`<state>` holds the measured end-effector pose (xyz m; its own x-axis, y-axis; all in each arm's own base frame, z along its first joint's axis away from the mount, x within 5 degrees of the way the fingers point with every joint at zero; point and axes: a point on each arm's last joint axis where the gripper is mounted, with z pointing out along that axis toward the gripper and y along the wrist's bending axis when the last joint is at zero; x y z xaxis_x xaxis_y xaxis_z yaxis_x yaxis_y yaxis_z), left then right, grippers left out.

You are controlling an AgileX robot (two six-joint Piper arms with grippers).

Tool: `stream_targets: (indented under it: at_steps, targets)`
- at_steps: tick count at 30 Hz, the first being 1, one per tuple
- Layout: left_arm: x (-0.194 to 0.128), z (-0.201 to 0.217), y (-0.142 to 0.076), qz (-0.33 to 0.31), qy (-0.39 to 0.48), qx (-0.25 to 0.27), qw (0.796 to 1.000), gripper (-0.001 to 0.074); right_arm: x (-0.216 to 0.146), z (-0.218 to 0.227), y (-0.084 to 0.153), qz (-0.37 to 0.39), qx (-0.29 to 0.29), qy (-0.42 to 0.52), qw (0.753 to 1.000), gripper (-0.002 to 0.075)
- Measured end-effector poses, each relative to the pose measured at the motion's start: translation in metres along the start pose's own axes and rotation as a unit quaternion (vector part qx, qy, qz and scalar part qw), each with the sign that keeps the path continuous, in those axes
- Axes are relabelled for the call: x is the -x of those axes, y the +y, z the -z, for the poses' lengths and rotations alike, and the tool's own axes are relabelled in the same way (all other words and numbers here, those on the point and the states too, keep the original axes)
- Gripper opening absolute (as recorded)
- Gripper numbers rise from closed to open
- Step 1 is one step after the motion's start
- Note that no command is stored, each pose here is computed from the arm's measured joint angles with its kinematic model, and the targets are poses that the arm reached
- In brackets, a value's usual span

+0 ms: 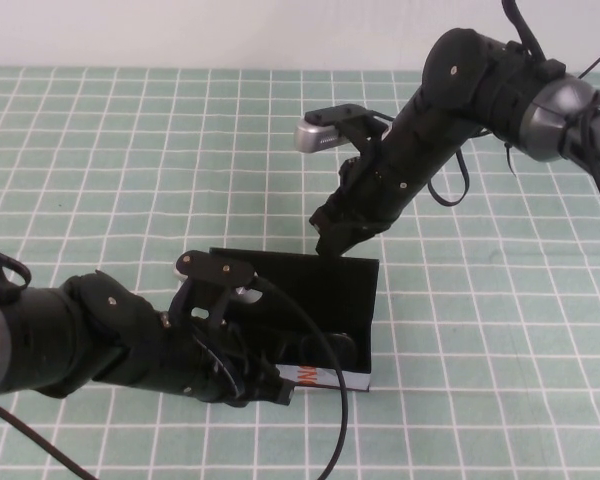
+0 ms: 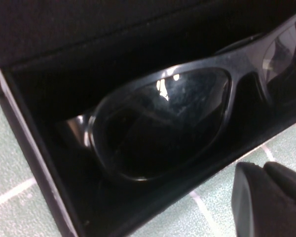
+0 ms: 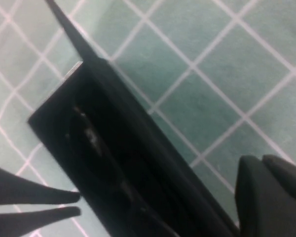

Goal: Return glasses to glasses case
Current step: Close the glasses case

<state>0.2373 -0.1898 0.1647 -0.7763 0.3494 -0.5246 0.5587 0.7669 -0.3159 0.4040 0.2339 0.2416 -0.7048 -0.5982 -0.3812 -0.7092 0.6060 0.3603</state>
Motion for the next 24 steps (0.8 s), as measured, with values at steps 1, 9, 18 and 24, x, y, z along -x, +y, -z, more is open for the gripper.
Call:
stream_targets:
  at_steps: [1, 9, 18, 24]
  targets:
    - [0.000, 0.000, 0.000, 0.000, 0.000, 0.000, 1.000, -0.0002, 0.000, 0.000, 0.001, 0.001, 0.005, 0.000, 1.000, -0.0014]
    - [0.000, 0.000, 0.000, 0.000, -0.002, 0.002, 1.000, -0.0002, 0.005, 0.017, 0.016, 0.002, 0.034, -0.031, 0.999, -0.0014]
    - [0.001, 0.000, 0.001, 0.000, -0.004, 0.005, 1.000, -0.0002, -0.009, 0.001, 0.046, 0.027, 0.031, 0.021, 0.999, -0.0014]
    - [0.001, 0.000, 0.001, 0.000, -0.004, 0.005, 1.000, -0.0002, -0.002, 0.014, 0.041, 0.017, 0.032, -0.021, 0.999, -0.0014]
